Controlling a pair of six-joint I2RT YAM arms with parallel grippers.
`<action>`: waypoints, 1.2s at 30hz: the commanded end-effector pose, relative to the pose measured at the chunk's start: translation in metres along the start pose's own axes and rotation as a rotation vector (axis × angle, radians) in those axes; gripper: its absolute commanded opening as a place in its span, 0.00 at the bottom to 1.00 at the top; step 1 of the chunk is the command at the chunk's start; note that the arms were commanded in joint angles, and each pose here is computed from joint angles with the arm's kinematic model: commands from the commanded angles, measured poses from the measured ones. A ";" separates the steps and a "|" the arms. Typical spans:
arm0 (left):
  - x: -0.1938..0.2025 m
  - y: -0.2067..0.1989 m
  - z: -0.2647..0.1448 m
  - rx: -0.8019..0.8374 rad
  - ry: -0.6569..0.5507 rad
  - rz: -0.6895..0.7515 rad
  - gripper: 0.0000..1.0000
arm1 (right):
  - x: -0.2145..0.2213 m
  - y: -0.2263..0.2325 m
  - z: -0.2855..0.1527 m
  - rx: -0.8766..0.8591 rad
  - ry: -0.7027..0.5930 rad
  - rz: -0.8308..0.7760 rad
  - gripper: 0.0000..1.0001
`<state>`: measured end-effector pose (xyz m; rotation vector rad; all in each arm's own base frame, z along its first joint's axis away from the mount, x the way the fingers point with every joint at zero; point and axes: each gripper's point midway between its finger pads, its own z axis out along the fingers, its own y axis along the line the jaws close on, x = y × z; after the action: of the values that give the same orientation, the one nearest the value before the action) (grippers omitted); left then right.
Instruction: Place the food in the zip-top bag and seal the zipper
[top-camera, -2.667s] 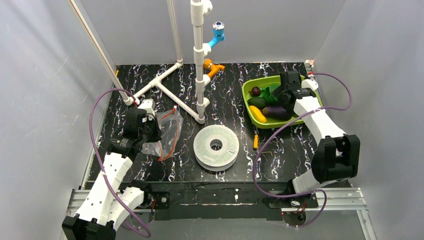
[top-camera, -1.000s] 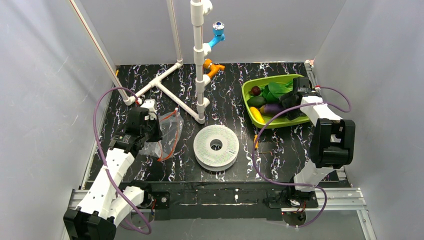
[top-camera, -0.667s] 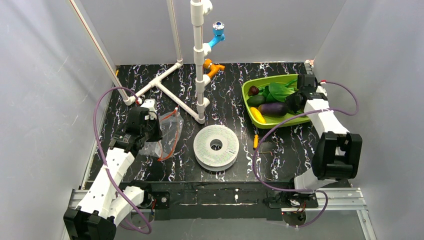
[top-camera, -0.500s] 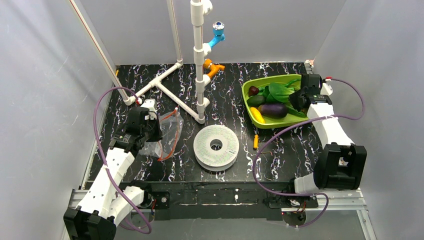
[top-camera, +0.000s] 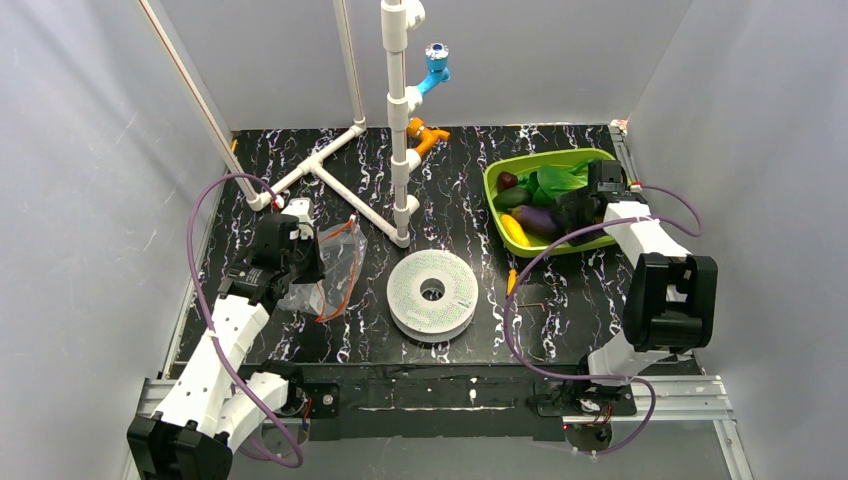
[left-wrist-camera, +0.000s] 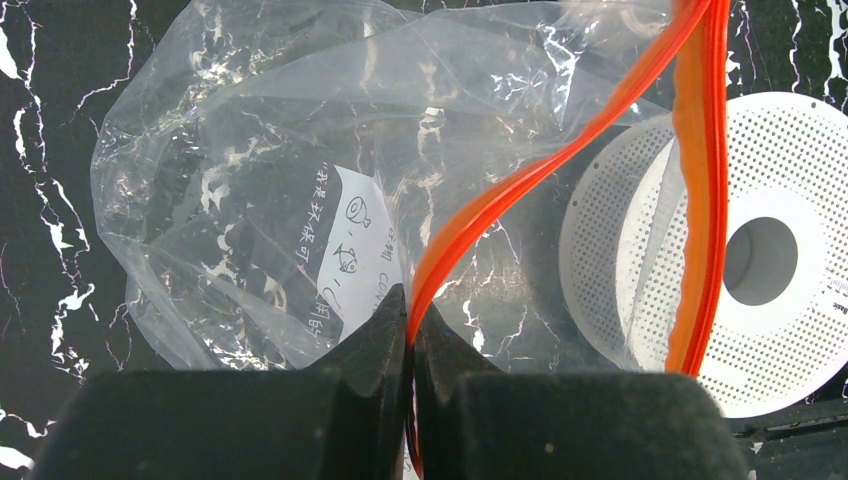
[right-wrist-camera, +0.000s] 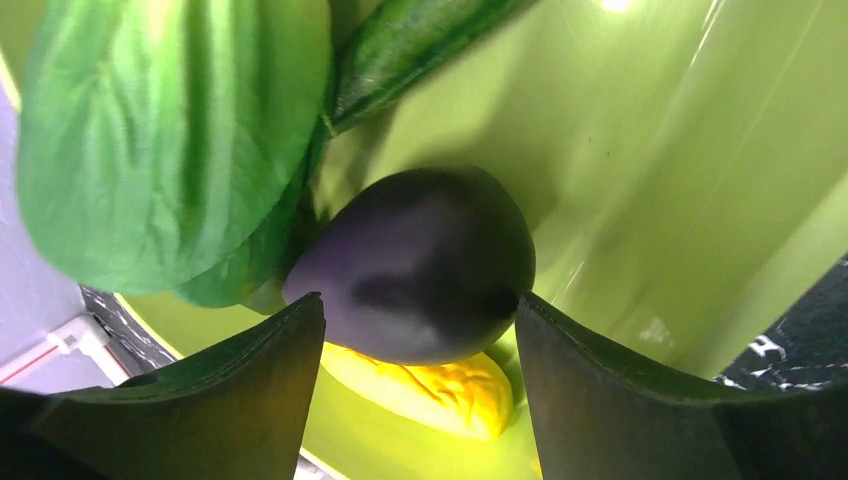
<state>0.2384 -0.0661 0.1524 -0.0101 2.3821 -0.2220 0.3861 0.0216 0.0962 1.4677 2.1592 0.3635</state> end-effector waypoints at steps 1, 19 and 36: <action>-0.010 -0.003 -0.007 0.006 -0.027 0.003 0.00 | 0.015 0.005 0.005 0.039 0.077 0.113 0.77; -0.010 -0.003 -0.008 0.010 -0.026 0.003 0.00 | 0.004 0.018 0.002 0.113 0.004 0.019 0.90; -0.010 -0.003 -0.009 0.007 -0.031 0.003 0.00 | 0.020 0.013 0.027 0.181 0.030 0.228 0.93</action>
<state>0.2384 -0.0662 0.1525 -0.0099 2.3818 -0.2225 0.3953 0.0498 0.0797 1.7471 2.1546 0.3235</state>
